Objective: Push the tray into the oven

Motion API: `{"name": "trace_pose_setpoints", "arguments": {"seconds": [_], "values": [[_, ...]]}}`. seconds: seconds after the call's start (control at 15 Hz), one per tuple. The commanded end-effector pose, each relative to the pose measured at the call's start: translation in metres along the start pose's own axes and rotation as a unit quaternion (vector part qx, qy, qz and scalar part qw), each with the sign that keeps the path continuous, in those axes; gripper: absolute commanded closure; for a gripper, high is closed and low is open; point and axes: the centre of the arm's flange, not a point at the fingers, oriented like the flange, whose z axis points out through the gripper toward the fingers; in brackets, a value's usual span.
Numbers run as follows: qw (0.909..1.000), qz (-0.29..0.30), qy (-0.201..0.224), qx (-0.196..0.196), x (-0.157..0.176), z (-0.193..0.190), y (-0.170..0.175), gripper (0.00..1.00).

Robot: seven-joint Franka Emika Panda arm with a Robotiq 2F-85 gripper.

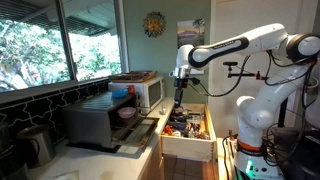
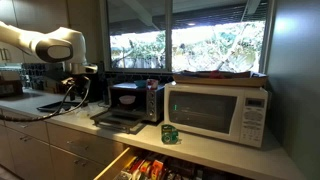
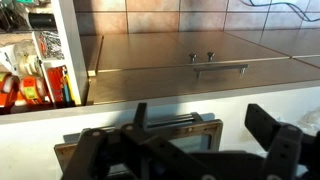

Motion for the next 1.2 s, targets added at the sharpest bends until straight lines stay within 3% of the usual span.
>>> {"name": "trace_pose_setpoints", "arguments": {"seconds": [0.0, 0.33, 0.6, 0.8, 0.87, 1.13], "values": [[1.0, 0.0, 0.0, 0.0, 0.0, 0.0, 0.0, 0.0], [0.9957, -0.024, 0.061, -0.066, 0.012, 0.03, 0.008, 0.0], [0.9902, -0.056, 0.086, -0.094, 0.019, 0.077, 0.017, 0.0], [0.991, -0.023, 0.111, -0.072, 0.028, 0.089, 0.039, 0.02], [0.9906, -0.033, 0.104, -0.083, 0.021, 0.078, 0.023, 0.02], [0.991, -0.019, 0.105, -0.08, 0.025, 0.085, 0.037, 0.02]]}}
